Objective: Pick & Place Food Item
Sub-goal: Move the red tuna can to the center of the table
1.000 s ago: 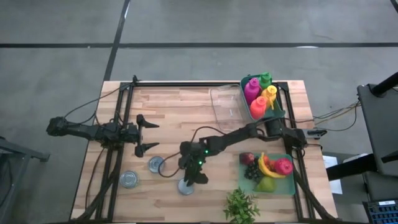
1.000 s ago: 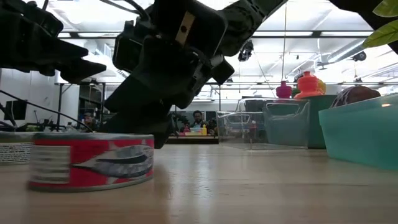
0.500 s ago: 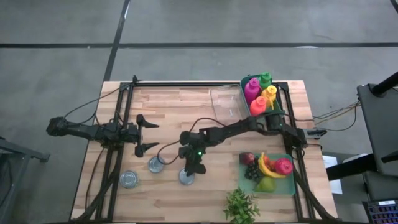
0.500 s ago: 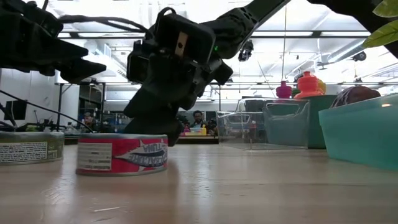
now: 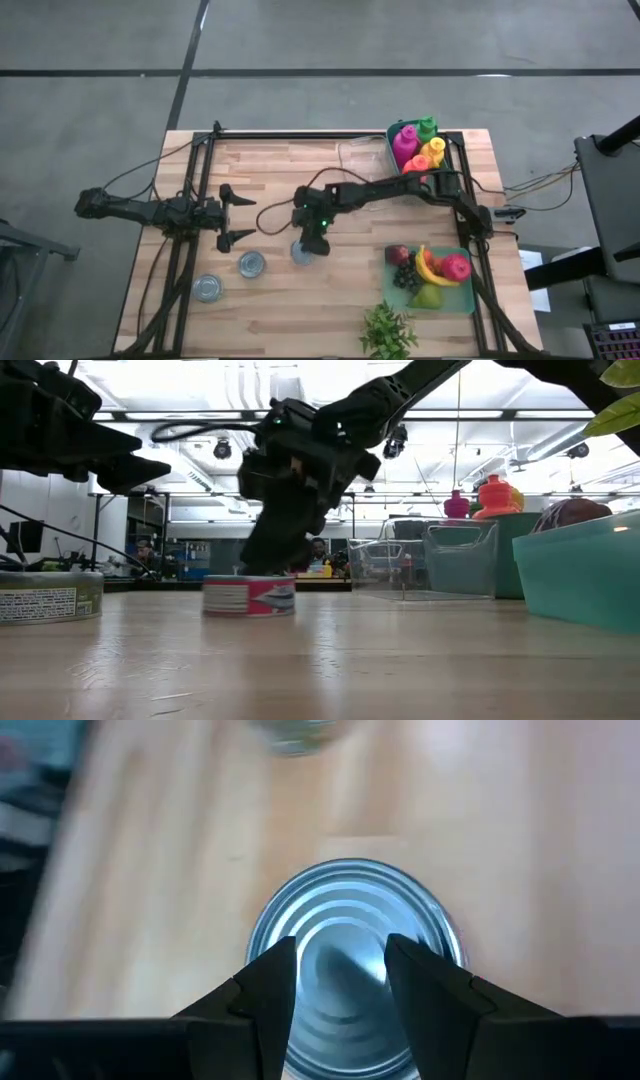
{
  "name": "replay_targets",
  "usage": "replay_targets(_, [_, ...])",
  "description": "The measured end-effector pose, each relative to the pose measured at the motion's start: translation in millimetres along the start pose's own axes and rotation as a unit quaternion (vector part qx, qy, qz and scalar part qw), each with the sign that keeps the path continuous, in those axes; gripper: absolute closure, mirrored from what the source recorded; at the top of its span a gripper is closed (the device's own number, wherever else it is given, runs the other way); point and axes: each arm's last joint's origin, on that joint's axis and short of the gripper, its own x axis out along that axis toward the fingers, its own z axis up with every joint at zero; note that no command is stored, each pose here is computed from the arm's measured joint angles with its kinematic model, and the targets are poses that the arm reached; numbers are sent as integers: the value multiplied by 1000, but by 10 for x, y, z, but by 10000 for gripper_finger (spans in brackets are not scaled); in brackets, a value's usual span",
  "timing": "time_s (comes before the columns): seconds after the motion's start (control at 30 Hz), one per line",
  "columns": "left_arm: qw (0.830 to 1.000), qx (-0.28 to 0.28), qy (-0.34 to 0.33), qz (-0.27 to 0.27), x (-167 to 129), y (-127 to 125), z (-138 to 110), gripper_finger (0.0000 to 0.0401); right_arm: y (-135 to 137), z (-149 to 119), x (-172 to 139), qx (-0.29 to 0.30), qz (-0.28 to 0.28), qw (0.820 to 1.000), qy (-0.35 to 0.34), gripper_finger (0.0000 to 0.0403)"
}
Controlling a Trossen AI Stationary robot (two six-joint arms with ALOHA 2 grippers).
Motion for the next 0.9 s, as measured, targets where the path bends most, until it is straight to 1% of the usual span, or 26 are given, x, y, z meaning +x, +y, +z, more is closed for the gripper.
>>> replay_targets(0.17, [1000,0,0,0,0,0,0,10,-130,23,-214,8,-114,993,0,245])
replay_targets(0.23, [1000,0,0,0,0,0,0,10,-173,30,-249,17,-137,990,-4,245])
replay_targets(0.43, [1000,0,0,0,0,0,0,10,-189,33,-256,20,-140,990,-5,245])
replay_targets(0.7, [1000,0,0,0,0,0,0,10,-61,20,-171,6,-130,991,1,245])
replay_targets(0.9, [1000,0,0,0,0,0,0,10,35,36,-214,1,-128,992,0,245])
